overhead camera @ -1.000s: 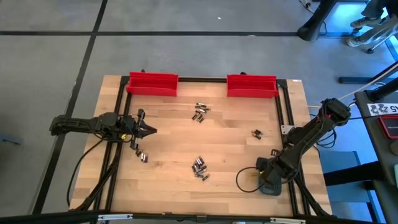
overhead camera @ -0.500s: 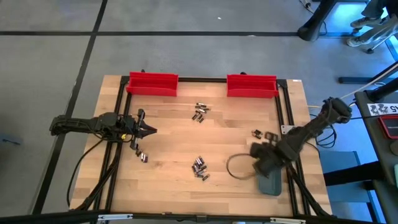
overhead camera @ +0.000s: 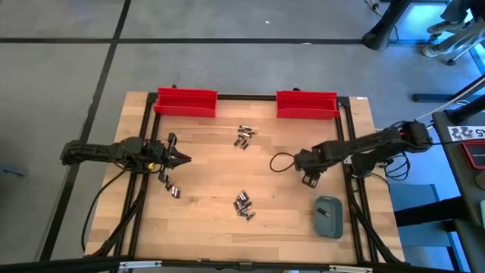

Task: Sort batteries
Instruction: Put the large black battery into the blue bin

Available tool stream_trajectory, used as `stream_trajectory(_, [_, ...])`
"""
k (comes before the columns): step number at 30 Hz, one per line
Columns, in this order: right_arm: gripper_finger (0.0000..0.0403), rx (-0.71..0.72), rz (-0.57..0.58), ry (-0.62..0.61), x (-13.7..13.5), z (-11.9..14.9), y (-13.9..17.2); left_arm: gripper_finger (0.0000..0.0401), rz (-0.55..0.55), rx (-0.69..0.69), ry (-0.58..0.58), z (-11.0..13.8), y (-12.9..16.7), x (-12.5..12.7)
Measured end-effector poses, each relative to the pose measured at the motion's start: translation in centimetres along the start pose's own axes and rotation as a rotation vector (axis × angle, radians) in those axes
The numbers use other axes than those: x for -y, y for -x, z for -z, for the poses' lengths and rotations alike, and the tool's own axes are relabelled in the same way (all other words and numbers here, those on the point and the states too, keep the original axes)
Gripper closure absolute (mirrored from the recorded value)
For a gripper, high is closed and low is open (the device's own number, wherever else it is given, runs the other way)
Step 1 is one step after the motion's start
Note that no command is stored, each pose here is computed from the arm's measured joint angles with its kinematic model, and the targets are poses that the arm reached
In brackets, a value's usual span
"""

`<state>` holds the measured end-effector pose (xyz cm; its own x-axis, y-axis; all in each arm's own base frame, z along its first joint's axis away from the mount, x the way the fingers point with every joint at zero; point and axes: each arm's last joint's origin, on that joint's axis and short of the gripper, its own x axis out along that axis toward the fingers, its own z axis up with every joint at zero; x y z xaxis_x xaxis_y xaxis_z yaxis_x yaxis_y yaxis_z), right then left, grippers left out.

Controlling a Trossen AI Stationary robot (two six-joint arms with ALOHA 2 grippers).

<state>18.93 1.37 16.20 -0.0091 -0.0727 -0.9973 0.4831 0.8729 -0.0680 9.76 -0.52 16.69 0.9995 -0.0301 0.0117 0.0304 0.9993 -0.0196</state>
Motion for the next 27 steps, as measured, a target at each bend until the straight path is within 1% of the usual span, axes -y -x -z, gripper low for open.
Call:
stream_trajectory(3, [0.0196, -0.014, 0.004, -0.013, 0.6, 0.0, -0.6, 0.0381, 0.0, 0.001, 0.0, 0.0, 0.0, 0.0])
stream_trajectory(5, [0.0195, -0.019, -0.004, -0.023, 0.9, 0.0, -1.0, 0.0381, 0.0, 0.0, 0.0, 0.0, 0.0, 0.0])
stream_trajectory(7, [0.0203, -0.019, -0.025, -0.016, 1.1, 0.1, -1.5, 0.0381, 0.0, 0.0, 0.0, 0.0, 0.0, 0.0])
stream_trajectory(10, [0.0227, -0.003, -0.046, -0.015, 1.1, 0.2, -2.2, 0.0381, 0.0, 0.0, 0.0, 0.0, 0.0, 0.0])
stream_trajectory(15, [0.0274, 0.0, -0.107, -0.003, 0.9, 0.3, -2.5, 0.0381, 0.0, 0.0, 0.003, 0.0, 0.0, 0.0])
stream_trajectory(19, [0.0314, 0.004, -0.122, 0.016, 0.8, 0.2, -2.5, 0.0381, 0.0, 0.0, 0.005, 0.0, 0.0, 0.0])
stream_trajectory(23, [0.0363, 0.008, -0.127, 0.04, 0.8, 0.2, -2.5, 0.0381, 0.0, 0.001, 0.007, 0.0, 0.0, 0.0])
stream_trajectory(27, [0.0366, 0.015, -0.121, 0.064, 0.8, 0.2, -2.5, 0.0381, 0.0, 0.0, 0.007, 0.0, 0.0, 0.0])
